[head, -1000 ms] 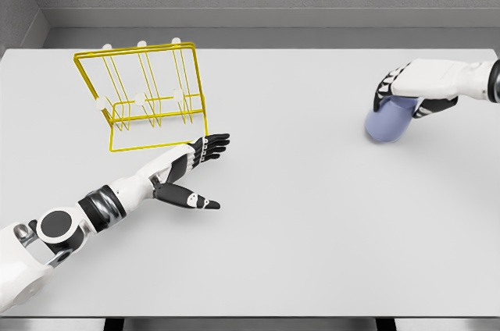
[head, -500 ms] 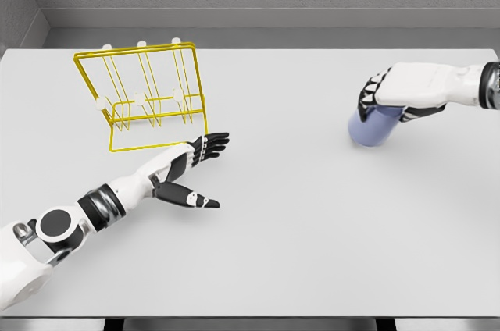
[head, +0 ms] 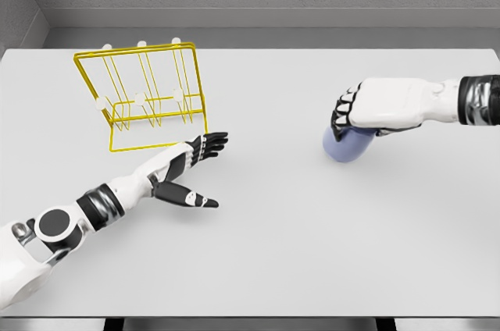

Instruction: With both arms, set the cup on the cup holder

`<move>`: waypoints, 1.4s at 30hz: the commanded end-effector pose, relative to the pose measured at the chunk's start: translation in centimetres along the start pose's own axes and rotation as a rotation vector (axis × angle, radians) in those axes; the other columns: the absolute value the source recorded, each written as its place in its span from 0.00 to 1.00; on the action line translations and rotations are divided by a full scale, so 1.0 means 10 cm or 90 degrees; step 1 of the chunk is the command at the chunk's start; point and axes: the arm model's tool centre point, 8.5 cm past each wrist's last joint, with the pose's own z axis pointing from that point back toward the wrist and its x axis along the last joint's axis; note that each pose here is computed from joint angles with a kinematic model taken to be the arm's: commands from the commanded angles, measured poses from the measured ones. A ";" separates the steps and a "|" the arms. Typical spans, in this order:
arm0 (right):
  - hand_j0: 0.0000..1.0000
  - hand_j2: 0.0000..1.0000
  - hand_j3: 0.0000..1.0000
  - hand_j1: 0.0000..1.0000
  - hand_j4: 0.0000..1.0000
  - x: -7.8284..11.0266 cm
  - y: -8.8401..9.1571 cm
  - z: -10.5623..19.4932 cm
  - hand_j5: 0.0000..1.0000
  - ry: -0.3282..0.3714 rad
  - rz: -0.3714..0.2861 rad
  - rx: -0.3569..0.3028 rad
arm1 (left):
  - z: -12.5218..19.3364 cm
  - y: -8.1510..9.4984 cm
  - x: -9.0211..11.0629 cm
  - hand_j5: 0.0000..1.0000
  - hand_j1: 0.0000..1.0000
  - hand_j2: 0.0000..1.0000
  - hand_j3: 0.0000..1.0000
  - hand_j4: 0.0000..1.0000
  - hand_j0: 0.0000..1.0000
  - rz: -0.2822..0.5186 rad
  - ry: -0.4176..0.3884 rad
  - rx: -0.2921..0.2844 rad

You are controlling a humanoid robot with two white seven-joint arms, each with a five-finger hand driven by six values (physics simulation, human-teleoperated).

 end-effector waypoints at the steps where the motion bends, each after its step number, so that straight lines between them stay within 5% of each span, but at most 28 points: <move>1: 0.57 0.57 0.57 0.57 0.57 0.10 -0.07 -0.02 0.57 -0.016 0.014 -0.010 | 0.00 0.00 0.00 1.00 1.00 1.00 1.00 1.00 1.00 0.001 0.000 0.001; 42: 0.58 0.58 0.58 0.58 0.58 0.50 -0.17 -0.69 0.58 -0.126 0.019 -0.046 | 0.00 0.02 0.01 1.00 1.00 1.00 1.00 1.00 1.00 -0.001 0.000 0.003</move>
